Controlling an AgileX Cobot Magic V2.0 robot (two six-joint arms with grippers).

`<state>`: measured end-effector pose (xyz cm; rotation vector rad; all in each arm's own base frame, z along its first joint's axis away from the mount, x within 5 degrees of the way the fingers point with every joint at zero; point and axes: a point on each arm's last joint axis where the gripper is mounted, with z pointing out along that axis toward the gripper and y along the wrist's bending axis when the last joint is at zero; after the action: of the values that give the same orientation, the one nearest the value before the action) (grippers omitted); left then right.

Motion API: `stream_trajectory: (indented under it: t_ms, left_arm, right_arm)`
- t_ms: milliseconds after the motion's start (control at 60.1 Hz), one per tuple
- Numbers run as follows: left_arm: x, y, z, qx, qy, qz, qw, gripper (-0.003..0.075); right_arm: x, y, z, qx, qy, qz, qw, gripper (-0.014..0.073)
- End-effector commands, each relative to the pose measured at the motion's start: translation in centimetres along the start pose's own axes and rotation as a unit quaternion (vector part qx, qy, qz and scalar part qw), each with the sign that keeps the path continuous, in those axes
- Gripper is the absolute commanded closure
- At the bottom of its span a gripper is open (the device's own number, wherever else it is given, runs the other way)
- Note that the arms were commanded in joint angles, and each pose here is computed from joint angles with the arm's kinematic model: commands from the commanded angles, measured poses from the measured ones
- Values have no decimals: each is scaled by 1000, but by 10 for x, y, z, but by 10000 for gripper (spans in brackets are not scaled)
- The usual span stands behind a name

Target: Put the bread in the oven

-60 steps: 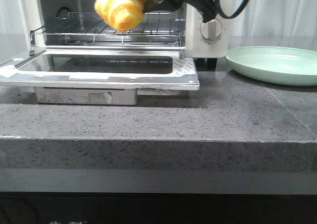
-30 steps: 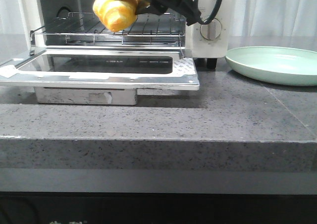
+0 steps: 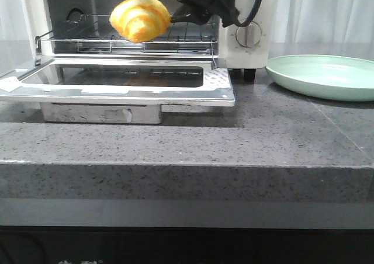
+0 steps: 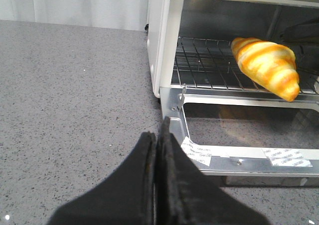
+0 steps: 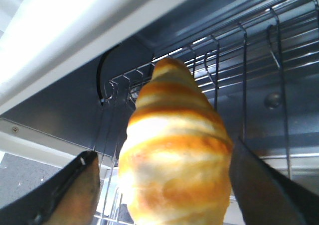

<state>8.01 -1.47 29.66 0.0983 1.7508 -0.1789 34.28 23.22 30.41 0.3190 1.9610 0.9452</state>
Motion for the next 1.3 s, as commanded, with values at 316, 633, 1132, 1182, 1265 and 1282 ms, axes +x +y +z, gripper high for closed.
stream_trajectory:
  t_ms: [316, 633, 1132, 1182, 1265, 1282]
  left_arm:
    - [-16, 0, -2, 0, -50, -6, 999, 741]
    - [-16, 0, -2, 0, -50, -6, 999, 741]
    - [-16, 0, -2, 0, -50, -6, 999, 741]
    - [-16, 0, -2, 0, -50, -6, 999, 741]
    - [-16, 0, -2, 0, -50, -6, 999, 741]
    - [-16, 0, -2, 0, -50, -6, 999, 741]
  right_arm:
    - [-32, 20, -63, -39, -56, -33, 997, 330]
    - [-54, 13, -121, -69, 59, -186, 978, 655]
    - [-95, -50, -223, 184, 95, -307, 929, 655]
    - [-89, -50, -233, 190, 80, -324, 923, 655]
    - [-73, -53, -247, 181, 52, -346, 919, 655]
    - [-69, -53, -252, 176, 41, -349, 920, 655]
